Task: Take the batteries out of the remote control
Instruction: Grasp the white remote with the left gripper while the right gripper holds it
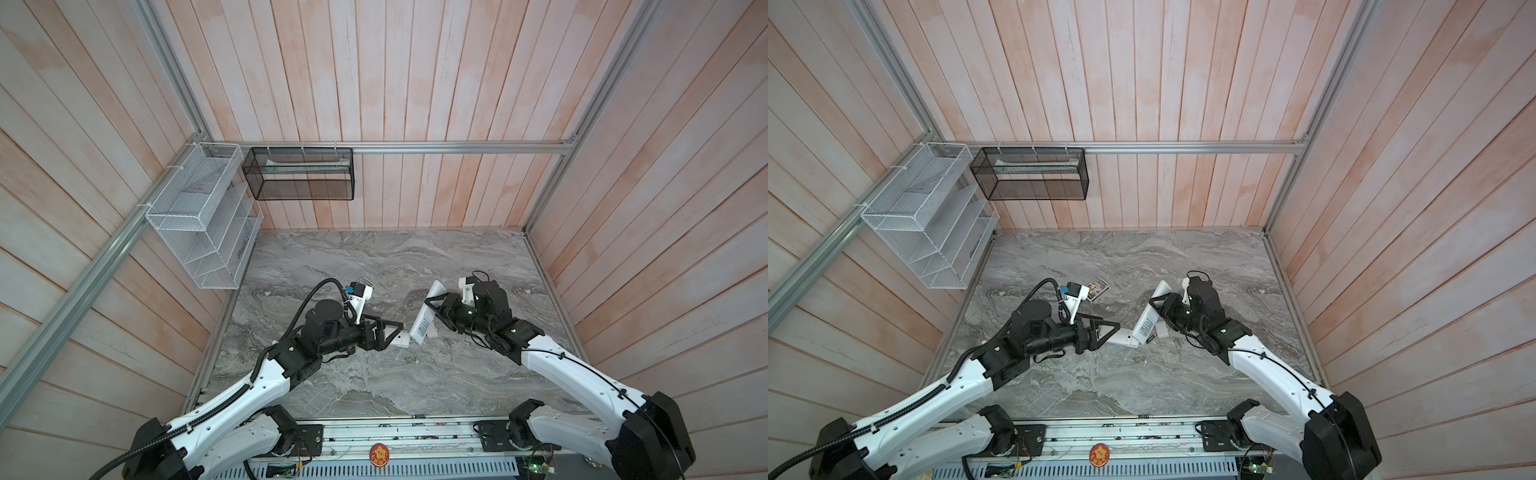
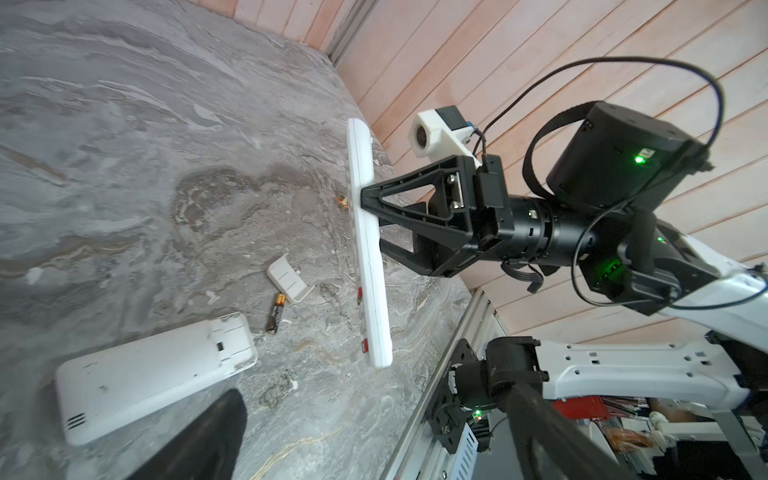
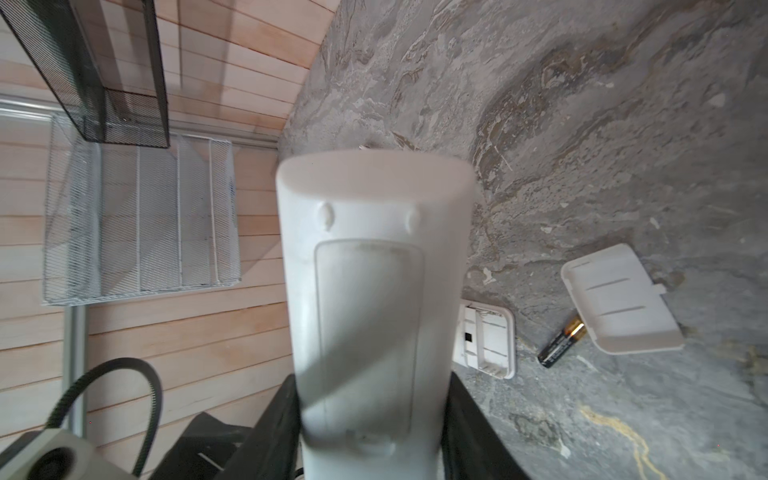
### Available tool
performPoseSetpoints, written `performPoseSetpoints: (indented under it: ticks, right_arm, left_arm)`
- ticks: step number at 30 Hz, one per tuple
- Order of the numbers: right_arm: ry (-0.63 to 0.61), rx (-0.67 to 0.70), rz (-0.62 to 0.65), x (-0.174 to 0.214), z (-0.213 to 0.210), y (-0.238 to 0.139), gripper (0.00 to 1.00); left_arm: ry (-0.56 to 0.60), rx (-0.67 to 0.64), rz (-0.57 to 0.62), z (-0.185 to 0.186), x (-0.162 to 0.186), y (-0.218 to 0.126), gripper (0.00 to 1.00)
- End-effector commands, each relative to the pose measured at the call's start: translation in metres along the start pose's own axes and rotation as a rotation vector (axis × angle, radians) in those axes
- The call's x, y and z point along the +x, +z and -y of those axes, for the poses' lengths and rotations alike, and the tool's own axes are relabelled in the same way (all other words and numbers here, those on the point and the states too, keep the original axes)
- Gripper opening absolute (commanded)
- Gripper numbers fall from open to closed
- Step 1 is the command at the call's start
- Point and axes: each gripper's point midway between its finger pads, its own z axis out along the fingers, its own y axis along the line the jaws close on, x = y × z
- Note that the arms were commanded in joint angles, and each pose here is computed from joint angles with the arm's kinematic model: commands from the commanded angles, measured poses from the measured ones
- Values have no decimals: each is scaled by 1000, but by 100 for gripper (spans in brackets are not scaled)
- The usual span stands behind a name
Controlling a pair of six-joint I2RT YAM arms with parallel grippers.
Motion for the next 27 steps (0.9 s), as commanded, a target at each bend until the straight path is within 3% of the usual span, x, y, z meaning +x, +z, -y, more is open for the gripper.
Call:
performPoseSetpoints:
  ticks: [1, 8, 11, 12, 18, 22, 24, 27]
  right_arm:
    - [126, -106, 58, -11, -22, -9, 23]
    - [164, -141, 47, -8, -28, -15, 22]
    - [161, -151, 45, -8, -30, -17, 22]
    - [161, -151, 43, -7, -29, -17, 22]
    - [164, -158, 34, -4, -27, -16, 22]
    - [149, -163, 23, -3, -27, -14, 23]
    - [130, -172, 16, -2, -29, -14, 29]
    - [66, -156, 8, -1, -28, -16, 50]
  left_arm:
    - [29, 70, 90, 22, -18, 15, 100]
    - [90, 19, 11, 30, -5, 54, 97]
    - [83, 10, 18, 30, -7, 59, 82]
    - [81, 5, 26, 29, -8, 59, 69]
    - [76, 4, 21, 30, -10, 63, 40]
    - [78, 4, -8, 29, -6, 66, 10]
    - [86, -5, -17, 30, -7, 65, 2]
    - [112, -18, -31, 30, -10, 59, 2]
